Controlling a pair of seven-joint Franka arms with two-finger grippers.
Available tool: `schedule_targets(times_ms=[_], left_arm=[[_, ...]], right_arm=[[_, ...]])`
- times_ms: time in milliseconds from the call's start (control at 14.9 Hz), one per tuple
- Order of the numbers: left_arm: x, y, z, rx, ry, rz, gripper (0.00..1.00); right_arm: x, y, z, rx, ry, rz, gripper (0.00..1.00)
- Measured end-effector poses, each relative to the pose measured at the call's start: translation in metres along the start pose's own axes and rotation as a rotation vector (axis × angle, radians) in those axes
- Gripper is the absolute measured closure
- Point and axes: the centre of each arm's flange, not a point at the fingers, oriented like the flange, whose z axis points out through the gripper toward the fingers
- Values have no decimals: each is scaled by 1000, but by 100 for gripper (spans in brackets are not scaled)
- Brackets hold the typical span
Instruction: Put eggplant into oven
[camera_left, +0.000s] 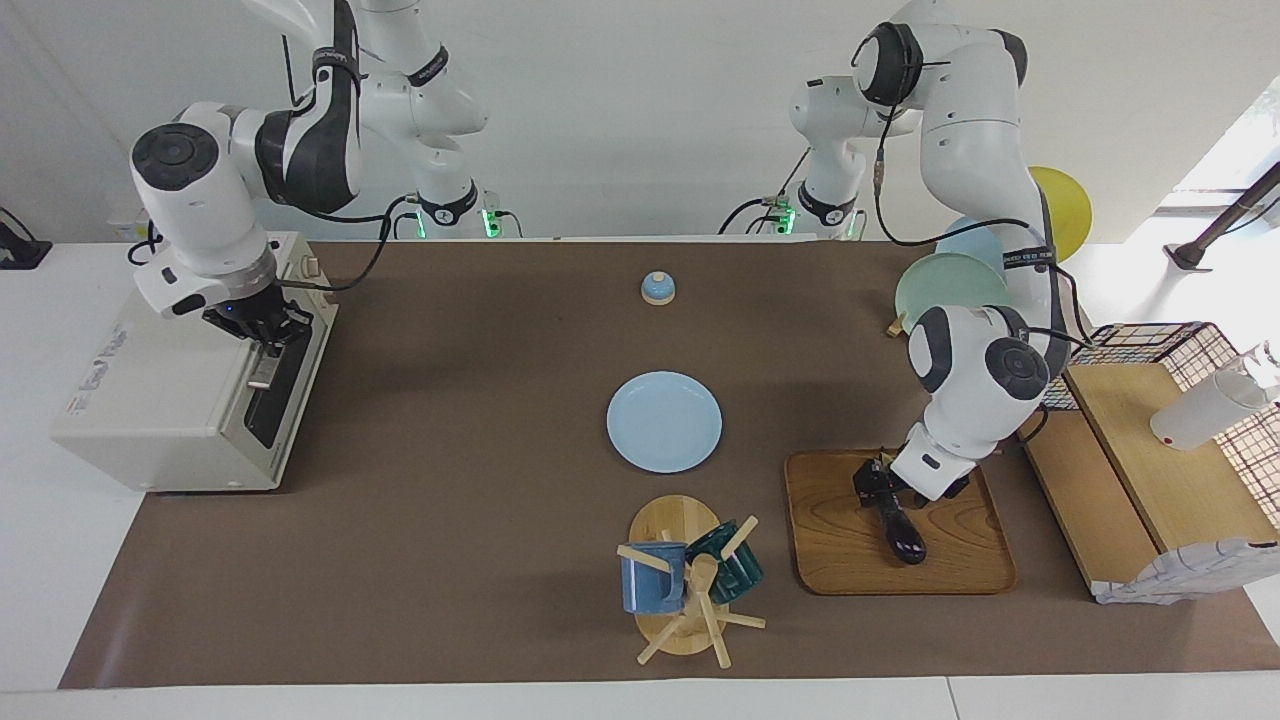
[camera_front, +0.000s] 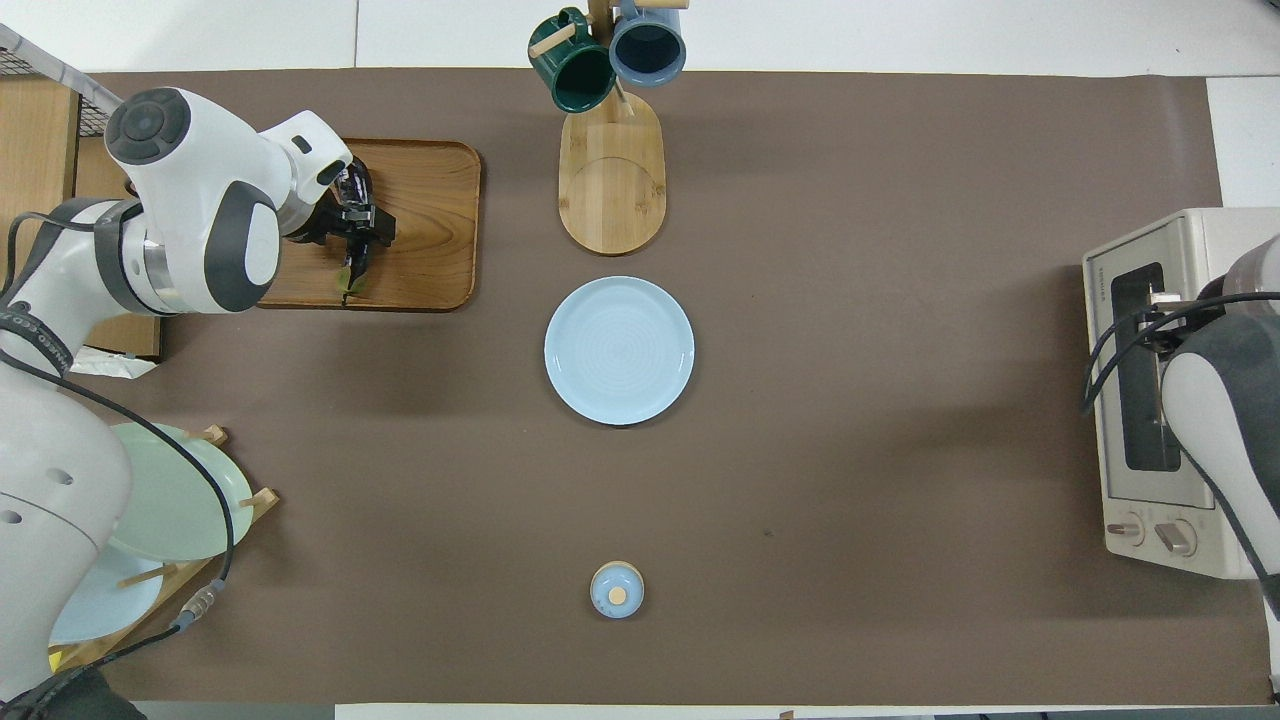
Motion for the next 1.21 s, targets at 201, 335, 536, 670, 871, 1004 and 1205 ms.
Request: schedule_targets(times_ms=[201, 335, 536, 670, 871, 1004, 1205], left_arm=[[0, 5, -5, -5, -10, 6, 52], [3, 10, -21, -20, -8, 2, 71], [1, 27, -72, -81, 10, -42, 71], [-11, 65, -112, -100, -1, -99, 71], [-41, 159, -144, -106, -24, -121, 71], [-70, 224, -138, -103, -50, -100, 71], [-116, 298, -104, -100, -62, -48, 71]], right_arm=[[-2, -32, 4, 1, 15, -38, 99], [-4, -59, 15, 12, 31, -49, 99], [-7, -86, 41, 86, 57, -38, 99], [-8, -100, 63, 117, 73, -42, 99], [-6, -120, 94, 125, 73, -64, 99], [-3, -125, 111, 145, 57, -50, 99], [1, -127, 129, 167, 39, -27, 99]])
